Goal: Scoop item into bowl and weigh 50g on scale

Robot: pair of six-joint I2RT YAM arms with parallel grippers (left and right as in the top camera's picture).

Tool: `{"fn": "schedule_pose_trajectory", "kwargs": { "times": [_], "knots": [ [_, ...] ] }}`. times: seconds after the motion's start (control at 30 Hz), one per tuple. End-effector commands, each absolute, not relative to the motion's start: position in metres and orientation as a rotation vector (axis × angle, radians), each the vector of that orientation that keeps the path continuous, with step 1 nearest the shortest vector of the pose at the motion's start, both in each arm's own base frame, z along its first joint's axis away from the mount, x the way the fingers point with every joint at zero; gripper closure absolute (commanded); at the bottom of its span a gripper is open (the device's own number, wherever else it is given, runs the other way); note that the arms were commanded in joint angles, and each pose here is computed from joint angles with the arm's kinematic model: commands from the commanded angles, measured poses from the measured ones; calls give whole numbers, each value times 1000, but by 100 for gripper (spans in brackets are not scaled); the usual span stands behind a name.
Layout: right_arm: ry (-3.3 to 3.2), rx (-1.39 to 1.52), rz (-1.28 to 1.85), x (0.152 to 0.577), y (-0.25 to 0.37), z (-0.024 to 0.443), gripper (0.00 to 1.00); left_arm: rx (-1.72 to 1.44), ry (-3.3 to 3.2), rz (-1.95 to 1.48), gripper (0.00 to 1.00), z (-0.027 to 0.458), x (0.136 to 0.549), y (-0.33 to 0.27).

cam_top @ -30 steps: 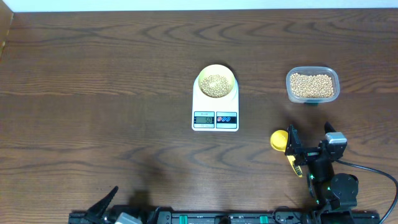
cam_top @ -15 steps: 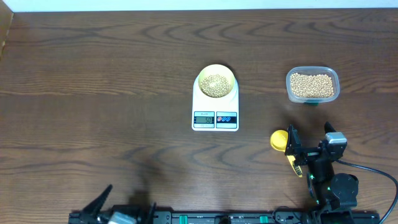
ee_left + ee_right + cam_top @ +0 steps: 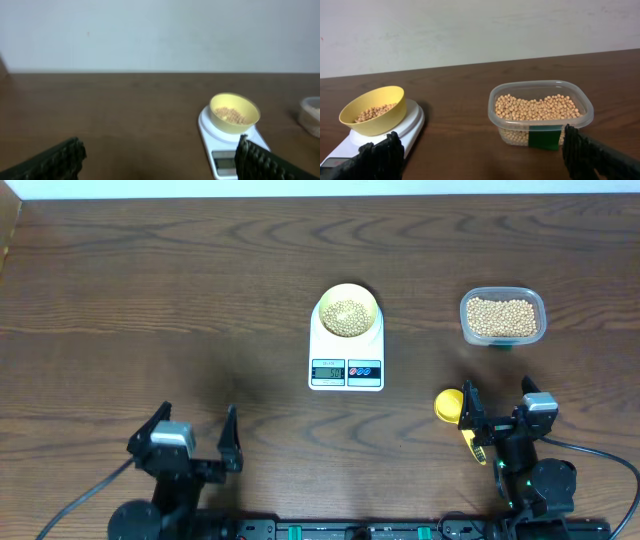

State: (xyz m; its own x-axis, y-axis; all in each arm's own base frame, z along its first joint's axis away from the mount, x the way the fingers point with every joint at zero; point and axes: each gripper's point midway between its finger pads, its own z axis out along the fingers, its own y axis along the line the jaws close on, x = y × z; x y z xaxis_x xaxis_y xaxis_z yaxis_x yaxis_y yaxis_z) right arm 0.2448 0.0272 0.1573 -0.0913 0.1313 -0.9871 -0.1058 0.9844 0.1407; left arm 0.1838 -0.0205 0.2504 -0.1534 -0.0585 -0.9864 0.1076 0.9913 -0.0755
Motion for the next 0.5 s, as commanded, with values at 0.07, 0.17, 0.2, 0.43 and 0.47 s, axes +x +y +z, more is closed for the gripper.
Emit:
{"fn": "schedule_pose_trajectory", "kwargs": {
  "times": [0.07, 0.17, 0.2, 0.43, 0.47],
  "knots": [
    [1650, 13, 181, 245, 26, 156, 1, -102, 1695, -140, 2, 229, 206, -7],
    [1650, 13, 181, 245, 26, 156, 1, -105, 1664, -137, 2, 224, 215, -6],
    [1650, 13, 181, 245, 26, 156, 1, -105, 1650, -139, 2, 222, 218, -6],
    [1650, 13, 181, 245, 26, 156, 1, -143, 1605, -99, 2, 195, 237, 3],
    [1650, 13, 181, 245, 26, 156, 1, -143, 1599, -100, 2, 193, 238, 3]
  ]
}}
